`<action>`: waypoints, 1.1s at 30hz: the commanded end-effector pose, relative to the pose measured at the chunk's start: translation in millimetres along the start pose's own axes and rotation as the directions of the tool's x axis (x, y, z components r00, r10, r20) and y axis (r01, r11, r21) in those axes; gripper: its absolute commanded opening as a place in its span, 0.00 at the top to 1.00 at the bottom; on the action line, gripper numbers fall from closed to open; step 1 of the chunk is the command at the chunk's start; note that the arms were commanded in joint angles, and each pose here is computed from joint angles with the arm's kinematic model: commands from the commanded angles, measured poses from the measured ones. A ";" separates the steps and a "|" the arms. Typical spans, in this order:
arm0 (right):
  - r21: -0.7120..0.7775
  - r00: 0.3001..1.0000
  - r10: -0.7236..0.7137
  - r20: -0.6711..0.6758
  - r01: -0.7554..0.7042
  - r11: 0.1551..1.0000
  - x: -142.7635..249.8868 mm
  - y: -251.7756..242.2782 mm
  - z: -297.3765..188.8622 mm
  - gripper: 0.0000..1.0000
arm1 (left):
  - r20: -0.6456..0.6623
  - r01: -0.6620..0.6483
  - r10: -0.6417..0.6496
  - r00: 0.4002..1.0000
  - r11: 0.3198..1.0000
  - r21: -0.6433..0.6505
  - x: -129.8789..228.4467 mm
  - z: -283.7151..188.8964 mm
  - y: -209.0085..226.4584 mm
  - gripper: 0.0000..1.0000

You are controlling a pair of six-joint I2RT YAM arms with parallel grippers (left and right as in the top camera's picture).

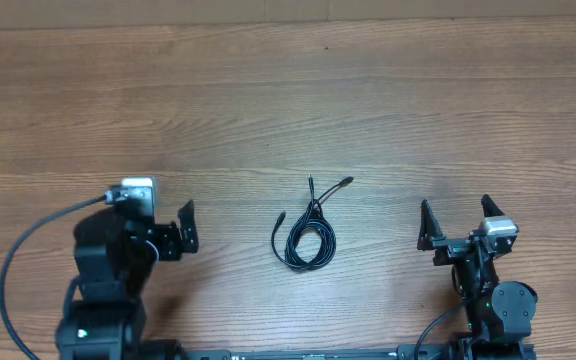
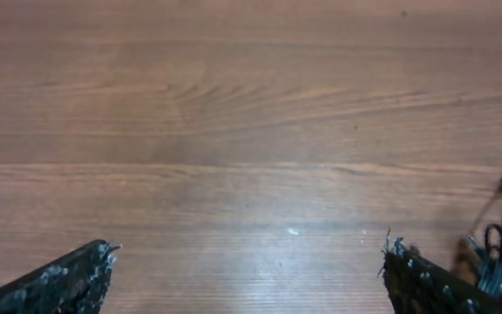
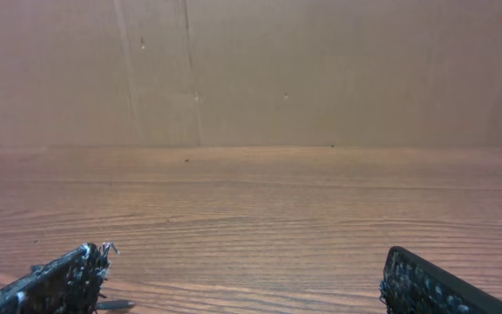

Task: Untangle cables
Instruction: 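Move the left gripper forward over the coiled black cable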

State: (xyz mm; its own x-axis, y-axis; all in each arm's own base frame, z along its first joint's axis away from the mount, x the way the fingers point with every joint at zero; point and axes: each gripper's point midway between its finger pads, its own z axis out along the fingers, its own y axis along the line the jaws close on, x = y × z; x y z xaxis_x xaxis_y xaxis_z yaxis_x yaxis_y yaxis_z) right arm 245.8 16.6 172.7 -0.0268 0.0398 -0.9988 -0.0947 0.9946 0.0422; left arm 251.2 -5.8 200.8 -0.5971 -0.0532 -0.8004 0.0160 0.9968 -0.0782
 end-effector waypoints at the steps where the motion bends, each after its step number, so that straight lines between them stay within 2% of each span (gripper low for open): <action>1: 0.001 1.000 -0.005 0.002 0.005 1.000 2.3 0.0 0.2 0.00 | 0.007 -0.002 0.002 1.000 1.000 0.015 -26.1 -14.7 -4.8 0.00; 5: 0.001 1.000 -0.005 0.002 0.005 1.000 2.3 0.0 0.2 0.00 | -0.056 0.007 -0.003 0.998 0.998 0.061 -36.5 -22.1 -13.9 0.01; 10: 0.001 1.000 -0.005 0.002 0.005 1.000 2.3 0.0 0.2 0.00 | -0.080 0.029 -0.004 0.997 0.948 0.316 -43.5 -23.3 -57.6 0.00; 13: 0.001 1.000 -0.005 0.002 0.005 1.000 2.3 0.0 0.2 0.00 | -0.101 0.043 -0.005 0.995 0.924 0.379 -42.5 -19.8 -67.9 0.00; 24: 0.001 1.000 -0.005 0.002 0.005 1.000 2.3 0.0 0.2 0.00 | -0.222 0.136 -0.056 0.973 0.921 0.364 -32.4 14.0 -65.4 0.00; 29: 0.001 1.000 -0.005 0.002 0.005 1.000 2.3 0.0 0.2 0.00 | -0.272 0.176 -0.103 0.957 0.950 0.258 -24.3 29.3 -52.7 0.00; 33: 0.001 1.000 -0.005 0.002 0.005 1.000 2.3 0.0 0.2 0.00 | -0.272 0.146 -0.091 0.958 0.971 0.192 -22.0 37.1 -52.1 0.02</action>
State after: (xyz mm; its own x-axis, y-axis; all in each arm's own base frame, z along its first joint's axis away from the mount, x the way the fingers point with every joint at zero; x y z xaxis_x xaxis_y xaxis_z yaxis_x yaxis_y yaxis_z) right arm 245.8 16.6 172.8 -0.0264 0.0398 -0.9989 -0.0948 0.9946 0.0422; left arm 285.3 -62.9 196.0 -0.8066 -0.1069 -0.5814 0.1312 0.9266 -0.3524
